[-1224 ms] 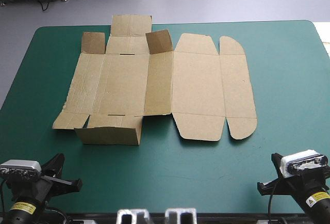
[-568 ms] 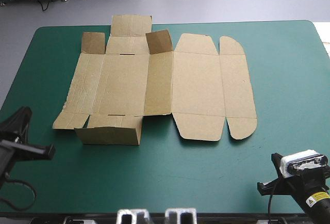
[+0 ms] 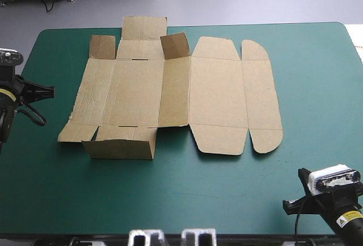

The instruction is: Fold the box

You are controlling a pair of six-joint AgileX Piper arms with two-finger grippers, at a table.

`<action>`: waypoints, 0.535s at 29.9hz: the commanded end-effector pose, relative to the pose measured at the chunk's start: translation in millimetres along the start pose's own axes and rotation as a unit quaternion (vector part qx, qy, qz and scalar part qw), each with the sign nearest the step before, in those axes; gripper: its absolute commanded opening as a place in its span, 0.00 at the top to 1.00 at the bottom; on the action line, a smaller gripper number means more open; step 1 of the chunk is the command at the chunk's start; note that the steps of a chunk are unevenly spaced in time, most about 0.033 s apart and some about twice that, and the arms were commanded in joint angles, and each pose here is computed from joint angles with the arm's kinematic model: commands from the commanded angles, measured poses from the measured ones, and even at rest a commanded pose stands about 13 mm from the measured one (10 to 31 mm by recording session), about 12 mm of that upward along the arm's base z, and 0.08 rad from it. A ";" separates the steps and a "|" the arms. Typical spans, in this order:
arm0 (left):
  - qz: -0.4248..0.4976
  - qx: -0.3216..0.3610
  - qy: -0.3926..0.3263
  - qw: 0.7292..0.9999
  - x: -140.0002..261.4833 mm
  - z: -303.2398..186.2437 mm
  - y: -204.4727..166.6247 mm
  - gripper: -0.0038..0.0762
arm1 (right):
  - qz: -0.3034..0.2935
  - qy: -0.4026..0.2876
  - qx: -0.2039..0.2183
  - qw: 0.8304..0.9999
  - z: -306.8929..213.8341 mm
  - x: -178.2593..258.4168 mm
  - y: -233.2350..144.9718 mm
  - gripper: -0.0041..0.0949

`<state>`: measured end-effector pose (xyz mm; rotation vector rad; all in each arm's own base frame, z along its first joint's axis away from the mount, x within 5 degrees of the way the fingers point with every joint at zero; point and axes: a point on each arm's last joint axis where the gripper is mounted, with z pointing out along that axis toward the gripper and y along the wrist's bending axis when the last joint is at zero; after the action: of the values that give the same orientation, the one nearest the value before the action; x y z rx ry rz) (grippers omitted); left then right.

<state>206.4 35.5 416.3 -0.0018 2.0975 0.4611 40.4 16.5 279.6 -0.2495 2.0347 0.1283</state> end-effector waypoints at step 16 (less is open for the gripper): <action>-0.367 0.139 0.155 0.907 55.5 126.4 93.9 0.94 | 0.004 -0.032 0.003 0.999 -2.0 -11.7 -0.7 0.98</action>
<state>254.8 164.9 332.3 -0.6747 2.3952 -0.1077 40.4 16.6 279.6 -0.2492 2.0346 0.1297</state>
